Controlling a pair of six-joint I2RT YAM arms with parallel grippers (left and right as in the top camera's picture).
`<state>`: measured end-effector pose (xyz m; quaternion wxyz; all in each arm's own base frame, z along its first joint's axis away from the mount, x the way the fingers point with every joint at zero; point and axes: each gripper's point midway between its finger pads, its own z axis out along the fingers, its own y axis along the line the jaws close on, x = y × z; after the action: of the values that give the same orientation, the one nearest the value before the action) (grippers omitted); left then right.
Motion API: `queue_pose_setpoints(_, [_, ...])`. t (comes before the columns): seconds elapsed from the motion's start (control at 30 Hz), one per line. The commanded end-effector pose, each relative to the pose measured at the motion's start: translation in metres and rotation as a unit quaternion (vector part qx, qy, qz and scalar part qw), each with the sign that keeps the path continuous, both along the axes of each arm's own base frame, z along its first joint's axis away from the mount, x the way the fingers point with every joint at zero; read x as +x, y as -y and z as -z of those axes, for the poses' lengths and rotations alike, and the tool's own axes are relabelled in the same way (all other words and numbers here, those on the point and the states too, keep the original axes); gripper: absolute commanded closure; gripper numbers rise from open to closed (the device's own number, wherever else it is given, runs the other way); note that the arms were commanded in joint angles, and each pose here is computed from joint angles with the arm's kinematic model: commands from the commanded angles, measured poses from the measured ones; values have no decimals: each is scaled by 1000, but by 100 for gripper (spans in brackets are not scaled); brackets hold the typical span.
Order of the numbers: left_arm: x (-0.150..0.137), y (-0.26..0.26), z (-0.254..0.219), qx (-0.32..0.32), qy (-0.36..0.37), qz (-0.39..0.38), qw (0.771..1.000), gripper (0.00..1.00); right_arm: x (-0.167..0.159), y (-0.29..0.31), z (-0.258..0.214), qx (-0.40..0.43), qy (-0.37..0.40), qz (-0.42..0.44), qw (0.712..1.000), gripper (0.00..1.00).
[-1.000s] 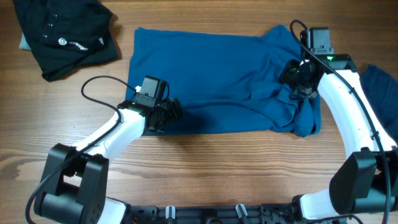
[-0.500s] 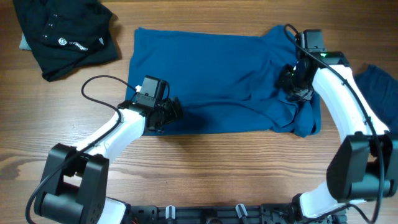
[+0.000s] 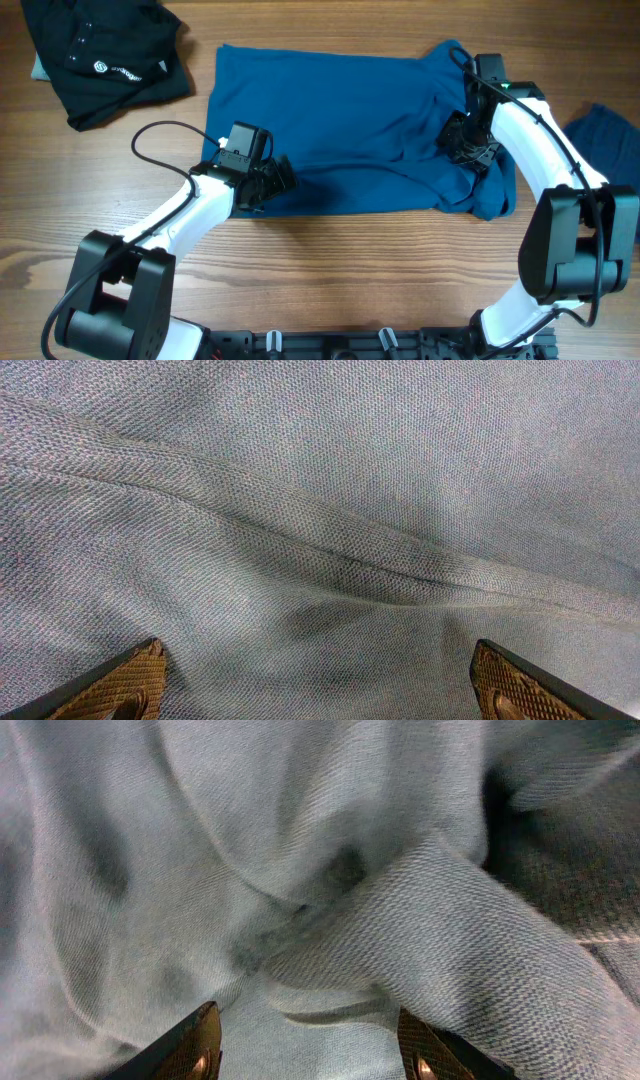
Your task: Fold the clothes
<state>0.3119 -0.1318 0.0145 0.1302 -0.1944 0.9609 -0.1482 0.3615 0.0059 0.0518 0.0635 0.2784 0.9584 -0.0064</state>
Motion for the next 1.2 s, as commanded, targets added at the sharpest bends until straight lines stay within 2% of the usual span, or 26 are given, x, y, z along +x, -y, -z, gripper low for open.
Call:
queue_pose_setpoints(0.0, [-1,3,3,0,-4,4,1000,3,4,10,6,-31,-2,30,999,45])
queue_pose_setpoints(0.57, [-1,2,3,0,-4,4,1000,2,7,11,28,-36,-19,30,999,46])
queue_pose_setpoints(0.63, [-1,2,3,0,-4,4,1000,2,7,12,28,-40,-19,30,999,50])
queue_pose_setpoints(0.83, [-1,2,3,0,-4,4,1000,2,5,13,26,-42,-20,30,998,75])
queue_pose_setpoints(1.17, [-1,2,3,0,-4,4,1000,1,5,17,-6,-50,12,34,998,83])
